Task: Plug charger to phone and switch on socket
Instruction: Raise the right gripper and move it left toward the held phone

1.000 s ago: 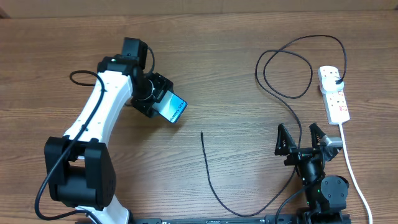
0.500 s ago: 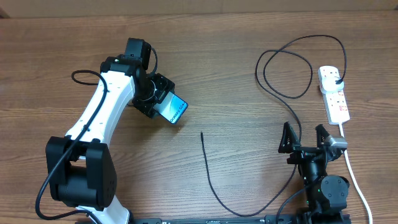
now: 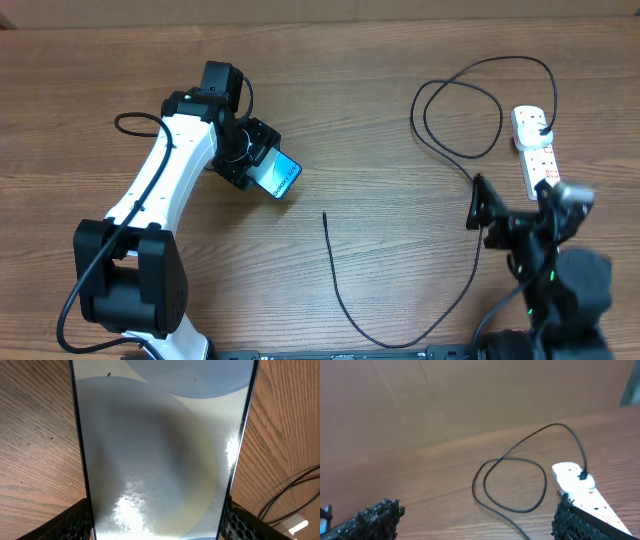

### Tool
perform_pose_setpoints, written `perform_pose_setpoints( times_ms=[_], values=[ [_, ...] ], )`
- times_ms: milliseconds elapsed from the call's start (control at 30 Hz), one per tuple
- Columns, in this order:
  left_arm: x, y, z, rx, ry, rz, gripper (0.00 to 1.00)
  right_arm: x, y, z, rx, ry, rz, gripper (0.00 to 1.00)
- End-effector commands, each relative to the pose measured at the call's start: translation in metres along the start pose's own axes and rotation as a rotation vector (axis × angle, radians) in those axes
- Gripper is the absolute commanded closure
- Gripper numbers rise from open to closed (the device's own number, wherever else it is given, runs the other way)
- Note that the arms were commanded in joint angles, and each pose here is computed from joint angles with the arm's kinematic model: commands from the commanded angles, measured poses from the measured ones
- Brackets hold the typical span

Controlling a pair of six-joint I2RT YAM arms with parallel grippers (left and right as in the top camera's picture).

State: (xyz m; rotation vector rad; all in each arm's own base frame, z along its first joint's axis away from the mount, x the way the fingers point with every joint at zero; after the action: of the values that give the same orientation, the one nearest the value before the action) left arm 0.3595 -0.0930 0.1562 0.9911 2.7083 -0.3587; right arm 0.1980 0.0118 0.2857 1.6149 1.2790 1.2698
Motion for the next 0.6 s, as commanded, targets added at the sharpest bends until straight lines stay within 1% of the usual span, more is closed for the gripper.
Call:
perform_pose_setpoints(
  times_ms=[0, 67, 100, 200, 367, 567],
  values=[
    [-0.004, -0.004, -0.014, -0.022, -0.037, 0.034, 0.96, 0.018, 0.021, 0.017, 0.09, 0.07, -0.01, 0.0],
    [-0.004, -0.004, -0.014, -0.022, -0.037, 0.034, 0.96, 0.028, 0.026, 0.031, 0.166, 0.121, -0.004, 0.0],
    [-0.004, -0.004, -0.014, -0.022, -0.037, 0.034, 0.96, 0.038, 0.028, 0.047, 0.245, 0.18, 0.01, 0.0],
    [-0.004, -0.004, -0.014, -0.022, -0.037, 0.034, 0.96, 0.054, 0.026, 0.074, 0.372, 0.289, 0.063, 0.0],
    [-0.004, -0.004, -0.014, -0.021, -0.037, 0.022, 0.96, 0.071, 0.002, 0.12, 0.576, 0.414, 0.239, 0.0],
    [-0.004, -0.004, -0.014, -0.02, -0.038, -0.036, 0.96, 0.081, -0.027, 0.159, 0.731, 0.518, 0.449, 0.0]
  ],
)
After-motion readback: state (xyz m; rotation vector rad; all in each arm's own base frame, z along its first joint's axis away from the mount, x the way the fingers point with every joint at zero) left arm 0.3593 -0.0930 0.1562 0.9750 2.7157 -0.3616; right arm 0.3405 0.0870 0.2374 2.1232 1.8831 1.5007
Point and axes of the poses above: each gripper's point midway between its finger pads, its own z axis out along the fingers, its own x axis along the line the jaws close on, y = z × x, the point moved 6 cm from there along -z, back along the fingers, and after that the axes turned 3 degrees about z, right-handed, at the moved point
